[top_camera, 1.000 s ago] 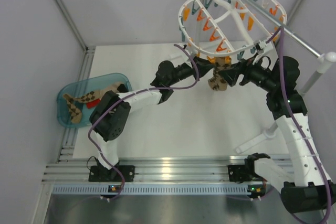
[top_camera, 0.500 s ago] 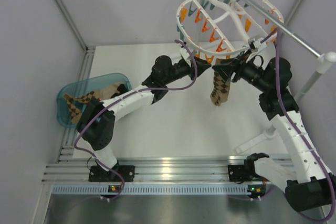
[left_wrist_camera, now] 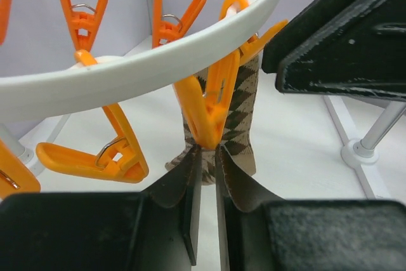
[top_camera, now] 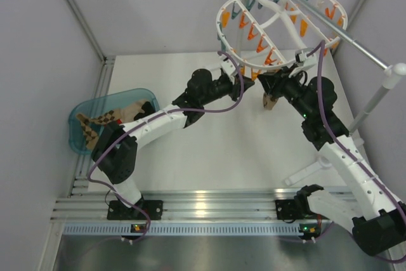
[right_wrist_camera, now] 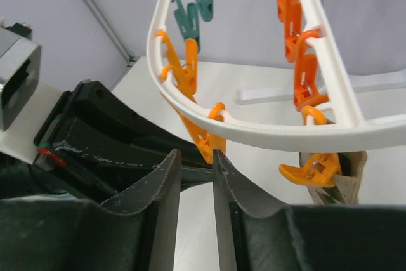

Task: Clip the socks to the hanger
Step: Open the clamp at the hanger.

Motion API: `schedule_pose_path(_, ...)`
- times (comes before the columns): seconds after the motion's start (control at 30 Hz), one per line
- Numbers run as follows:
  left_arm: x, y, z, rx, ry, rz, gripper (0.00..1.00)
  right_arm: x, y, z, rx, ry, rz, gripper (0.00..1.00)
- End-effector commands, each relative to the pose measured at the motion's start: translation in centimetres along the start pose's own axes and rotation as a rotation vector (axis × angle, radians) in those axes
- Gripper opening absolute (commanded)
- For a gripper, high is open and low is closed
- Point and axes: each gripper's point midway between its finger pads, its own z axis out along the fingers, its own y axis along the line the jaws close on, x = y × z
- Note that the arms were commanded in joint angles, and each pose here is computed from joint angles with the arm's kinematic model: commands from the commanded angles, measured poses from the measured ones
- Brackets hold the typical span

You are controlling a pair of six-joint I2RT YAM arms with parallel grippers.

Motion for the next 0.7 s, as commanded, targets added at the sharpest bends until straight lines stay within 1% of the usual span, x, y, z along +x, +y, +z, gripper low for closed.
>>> schedule_pose_path(0.0, -3.4, -0.6, -0.9, -0.002, -0.065, 0.032, 0.00, -3.0, -0.6, -0.3, 0.083, -0.124, -0.022, 0.26)
schedule_pose_path(0.03, -3.5, -0.6, -0.9, -0.002, -0.066, 0.033, 0.00, -2.9, -0.8, -0.3, 0.093, -0.119, -0.021, 0.23)
schedule_pose_path(0.07, -3.6, -0.7, -0.8, -0.001, -0.068, 0.035, 0.00, -2.8, -1.0, -0.4, 0.105, -0.120, -0.014, 0.22)
schedule_pose_path(0.23, -3.6, -0.8, -0.7, 0.008, -0.066, 0.036, 0.00, -2.6, -0.2, 0.1, 0.063, -0.127, 0.036, 0.23)
schedule_pose_path(0.37, -3.5, -0.8, -0.6, 0.013, -0.061, 0.036, 0.00, -2.3, -0.9, 0.6, 0.098, -0.129, 0.035, 0.23)
schedule_pose_path(0.5, -3.5, -1.2, -0.7, 0.035, -0.074, 0.033, 0.01, -2.5, -0.8, 0.3, 0.095, -0.137, 0.021, 0.24)
schedule_pose_path(0.53, -3.5, -1.3, -0.7, 0.039, -0.082, 0.033, 0.12, -2.3, -0.8, 0.3, 0.095, -0.132, 0.020, 0.24)
schedule_pose_path(0.67, -3.4, -1.7, -0.6, 0.059, -0.126, 0.018, 0.40, -2.1, -0.9, -0.1, 0.099, -0.126, 0.013, 0.25)
